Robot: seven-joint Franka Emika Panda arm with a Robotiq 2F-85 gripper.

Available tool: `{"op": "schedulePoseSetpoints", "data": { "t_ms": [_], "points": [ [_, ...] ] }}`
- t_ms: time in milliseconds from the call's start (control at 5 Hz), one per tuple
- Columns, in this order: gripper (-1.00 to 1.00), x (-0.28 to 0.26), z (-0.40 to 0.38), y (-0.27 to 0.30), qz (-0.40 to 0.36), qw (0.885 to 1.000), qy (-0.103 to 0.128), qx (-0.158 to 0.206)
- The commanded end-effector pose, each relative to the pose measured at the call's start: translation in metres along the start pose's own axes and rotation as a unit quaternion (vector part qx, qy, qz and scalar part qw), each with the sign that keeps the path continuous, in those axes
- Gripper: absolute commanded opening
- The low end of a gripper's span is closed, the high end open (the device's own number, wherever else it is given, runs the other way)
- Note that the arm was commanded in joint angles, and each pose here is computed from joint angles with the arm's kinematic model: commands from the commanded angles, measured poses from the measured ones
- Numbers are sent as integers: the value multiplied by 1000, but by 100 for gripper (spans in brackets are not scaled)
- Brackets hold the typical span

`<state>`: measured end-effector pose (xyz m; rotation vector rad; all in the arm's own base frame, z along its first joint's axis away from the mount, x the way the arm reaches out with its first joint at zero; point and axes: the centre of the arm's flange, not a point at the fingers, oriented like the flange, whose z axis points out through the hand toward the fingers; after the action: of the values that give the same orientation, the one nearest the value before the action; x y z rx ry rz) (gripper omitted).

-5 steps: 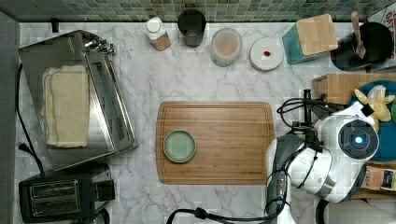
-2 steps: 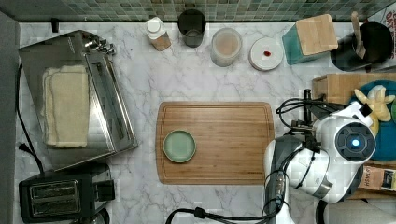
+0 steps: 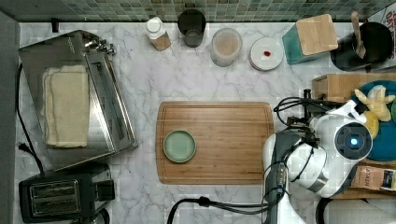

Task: Open the drawer.

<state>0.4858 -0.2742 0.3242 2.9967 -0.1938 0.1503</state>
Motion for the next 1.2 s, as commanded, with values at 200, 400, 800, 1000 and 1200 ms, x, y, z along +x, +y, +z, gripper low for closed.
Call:
{"op": "schedulePoseSetpoints", "data": {
  "t_ms": [200, 400, 800, 1000, 1200],
  "points": [
    [100, -19, 52, 7, -42, 999, -32, -9],
    [100, -28, 65, 7, -44, 998, -24, -25],
    [100, -35, 85, -4, -42, 999, -33, 11],
    [100, -37, 91, -18, -43, 998, -39, 21],
    [100, -32, 85, -21, -69, 995, -63, 32]
  ]
}}
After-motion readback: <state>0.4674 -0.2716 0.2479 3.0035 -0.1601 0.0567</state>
